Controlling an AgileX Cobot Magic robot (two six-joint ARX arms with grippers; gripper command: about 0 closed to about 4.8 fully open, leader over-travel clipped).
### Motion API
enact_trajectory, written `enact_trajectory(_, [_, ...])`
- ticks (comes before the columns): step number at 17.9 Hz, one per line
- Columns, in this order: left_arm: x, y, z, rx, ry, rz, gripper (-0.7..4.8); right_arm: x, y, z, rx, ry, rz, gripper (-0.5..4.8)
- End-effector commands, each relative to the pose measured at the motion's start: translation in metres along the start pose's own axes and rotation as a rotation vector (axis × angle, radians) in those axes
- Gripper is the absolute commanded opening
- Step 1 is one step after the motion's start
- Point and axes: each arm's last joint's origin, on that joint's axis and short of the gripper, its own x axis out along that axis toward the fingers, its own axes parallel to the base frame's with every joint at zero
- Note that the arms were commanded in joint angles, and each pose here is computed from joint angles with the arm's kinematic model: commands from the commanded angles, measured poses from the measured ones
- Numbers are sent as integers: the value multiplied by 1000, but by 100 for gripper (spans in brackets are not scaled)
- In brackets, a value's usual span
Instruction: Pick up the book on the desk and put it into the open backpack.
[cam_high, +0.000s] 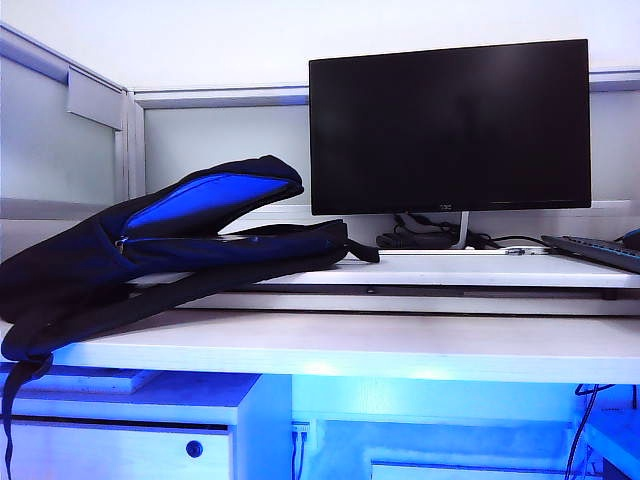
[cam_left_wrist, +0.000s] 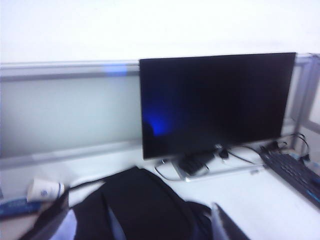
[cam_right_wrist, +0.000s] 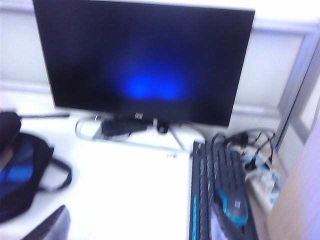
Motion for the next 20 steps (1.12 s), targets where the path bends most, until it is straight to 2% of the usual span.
enact_trajectory(1, [-33, -13, -20, -5, 28, 31, 328, -21, -1, -22, -4, -6, 0, 357])
enact_trajectory(2, [-48, -19, -30, -9, 36, 31, 293, -28, -2, -33, -4, -3, -1, 357])
enact_trajectory(6, [-97, -36, -73, -20, 69, 108, 293, -45, -2, -74, 10, 31, 1, 355])
enact_trajectory(9, [-130, -46, -102, -9, 47, 210, 290, -50, 0, -113, 61, 81, 1, 347])
enact_trajectory(11, [-148, -50, -118, -6, 40, 300, 262, -51, 1, -134, 77, 114, 1, 254])
enact_trajectory(12, [-156, -52, -127, -5, 40, 334, 231, -51, 1, -144, 94, 132, -1, 175])
enact_trajectory(14, [-174, -59, -151, -15, 79, 358, 125, -51, 2, -165, 130, 165, -4, 36])
enact_trajectory(15, [-181, -61, -162, -22, 104, 360, 104, -51, 2, -173, 138, 178, -6, -8])
enact_trajectory(16, [-185, -62, -170, -31, 117, 364, 98, -51, 3, -179, 138, 186, -6, -6])
enact_trajectory(18, [-181, -60, -181, -67, 182, 370, 32, -50, 4, -196, 152, 195, -6, -6])
enact_trajectory(20, [-179, -58, -186, -72, 172, 412, 10, -50, 5, -220, 185, 179, -5, -6])
